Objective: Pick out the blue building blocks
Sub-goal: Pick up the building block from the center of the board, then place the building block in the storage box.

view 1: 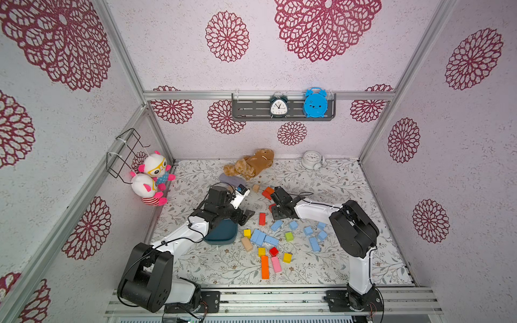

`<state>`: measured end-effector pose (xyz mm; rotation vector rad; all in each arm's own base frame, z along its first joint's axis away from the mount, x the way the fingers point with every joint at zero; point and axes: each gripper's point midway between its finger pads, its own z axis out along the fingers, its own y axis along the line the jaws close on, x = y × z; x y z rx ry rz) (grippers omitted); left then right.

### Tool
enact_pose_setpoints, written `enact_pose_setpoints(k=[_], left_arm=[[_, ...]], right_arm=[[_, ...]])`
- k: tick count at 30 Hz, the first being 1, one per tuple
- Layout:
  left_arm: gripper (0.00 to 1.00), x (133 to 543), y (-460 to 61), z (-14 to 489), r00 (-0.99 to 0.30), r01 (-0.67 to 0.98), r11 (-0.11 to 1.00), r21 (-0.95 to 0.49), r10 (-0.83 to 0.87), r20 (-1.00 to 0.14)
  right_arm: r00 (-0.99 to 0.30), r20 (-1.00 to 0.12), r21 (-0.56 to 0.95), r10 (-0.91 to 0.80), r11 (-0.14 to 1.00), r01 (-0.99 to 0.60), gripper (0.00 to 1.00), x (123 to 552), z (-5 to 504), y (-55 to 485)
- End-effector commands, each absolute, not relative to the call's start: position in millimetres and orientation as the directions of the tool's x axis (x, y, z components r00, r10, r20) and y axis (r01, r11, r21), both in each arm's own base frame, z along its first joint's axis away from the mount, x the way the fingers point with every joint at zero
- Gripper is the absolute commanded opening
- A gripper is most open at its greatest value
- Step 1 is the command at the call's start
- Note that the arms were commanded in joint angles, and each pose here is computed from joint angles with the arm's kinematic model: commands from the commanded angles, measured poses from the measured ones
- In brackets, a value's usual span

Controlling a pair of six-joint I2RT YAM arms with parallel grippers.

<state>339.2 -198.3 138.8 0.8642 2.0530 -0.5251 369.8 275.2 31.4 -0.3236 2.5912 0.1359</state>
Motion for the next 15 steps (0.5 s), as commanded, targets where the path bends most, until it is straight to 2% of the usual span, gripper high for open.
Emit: enact_pose_setpoints(k=[1,5,8,11,15], left_arm=[[0.92,333.9,-209.5,164.5,-0.275,0.793,0.608,0.017,0.383,-0.882],[0.92,320.4,-219.0,177.9,-0.069,0.84,0.514,0.174,0.42,-0.905],[0.91,316.5,-221.7,179.6,0.047,0.831,0.48,0.281,0.443,-0.895],[0.89,318.6,-221.9,175.2,0.098,0.816,0.467,0.339,0.466,-0.879],[0.88,322.2,-222.5,170.3,0.142,0.796,0.465,0.388,0.479,-0.866]], right_arm=[[-0.787,-0.607,0.211,-0.11,0.932,-0.294,0.18,365.8,80.5,298.6],[-0.749,-0.662,0.484,0.022,0.776,-0.405,0.18,347.3,124.1,334.4],[-0.748,-0.658,0.612,0.085,0.64,-0.465,0.18,333.7,149.6,353.1],[-0.751,-0.647,0.686,0.131,0.53,-0.499,0.19,322.6,168.4,362.1],[-0.76,-0.631,0.728,0.154,0.456,-0.512,0.19,314.7,177.2,366.9]])
